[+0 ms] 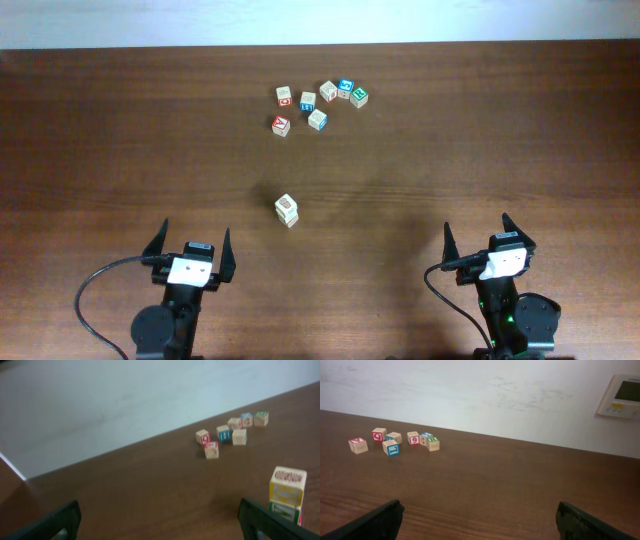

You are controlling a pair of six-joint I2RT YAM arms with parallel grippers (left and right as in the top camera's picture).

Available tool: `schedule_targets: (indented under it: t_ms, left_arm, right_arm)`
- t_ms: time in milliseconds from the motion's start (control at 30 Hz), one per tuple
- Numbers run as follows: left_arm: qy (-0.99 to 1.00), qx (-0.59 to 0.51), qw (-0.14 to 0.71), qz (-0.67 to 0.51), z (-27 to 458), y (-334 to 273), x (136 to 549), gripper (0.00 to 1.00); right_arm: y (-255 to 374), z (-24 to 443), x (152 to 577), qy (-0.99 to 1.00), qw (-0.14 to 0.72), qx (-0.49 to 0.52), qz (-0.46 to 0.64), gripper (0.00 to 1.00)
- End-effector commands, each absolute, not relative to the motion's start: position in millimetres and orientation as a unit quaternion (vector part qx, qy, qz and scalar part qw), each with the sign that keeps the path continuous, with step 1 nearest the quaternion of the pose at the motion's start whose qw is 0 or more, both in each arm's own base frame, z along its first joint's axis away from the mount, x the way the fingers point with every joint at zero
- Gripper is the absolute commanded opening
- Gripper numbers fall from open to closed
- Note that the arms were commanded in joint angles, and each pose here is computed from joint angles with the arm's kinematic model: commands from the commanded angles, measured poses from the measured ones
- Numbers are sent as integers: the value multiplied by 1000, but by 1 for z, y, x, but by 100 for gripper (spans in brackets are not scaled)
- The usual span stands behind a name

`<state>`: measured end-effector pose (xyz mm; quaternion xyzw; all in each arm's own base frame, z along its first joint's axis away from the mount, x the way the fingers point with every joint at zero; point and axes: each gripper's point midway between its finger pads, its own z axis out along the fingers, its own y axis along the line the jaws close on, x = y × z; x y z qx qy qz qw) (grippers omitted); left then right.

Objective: Rotate 3 blocks

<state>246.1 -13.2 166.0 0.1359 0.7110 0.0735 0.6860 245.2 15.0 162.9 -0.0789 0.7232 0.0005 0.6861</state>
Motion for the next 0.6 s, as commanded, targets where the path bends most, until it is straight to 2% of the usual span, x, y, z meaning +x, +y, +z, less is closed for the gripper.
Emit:
schedule_targets:
  t_ms: [0, 567]
  left_arm:
    - [719, 138, 676, 82, 158, -11, 246, 99]
    - [718, 141, 676, 79, 158, -14, 246, 99]
  right_arm:
    - [17, 160, 245, 723, 685, -85, 3, 98]
    - [17, 160, 245, 723, 685, -85, 3, 98]
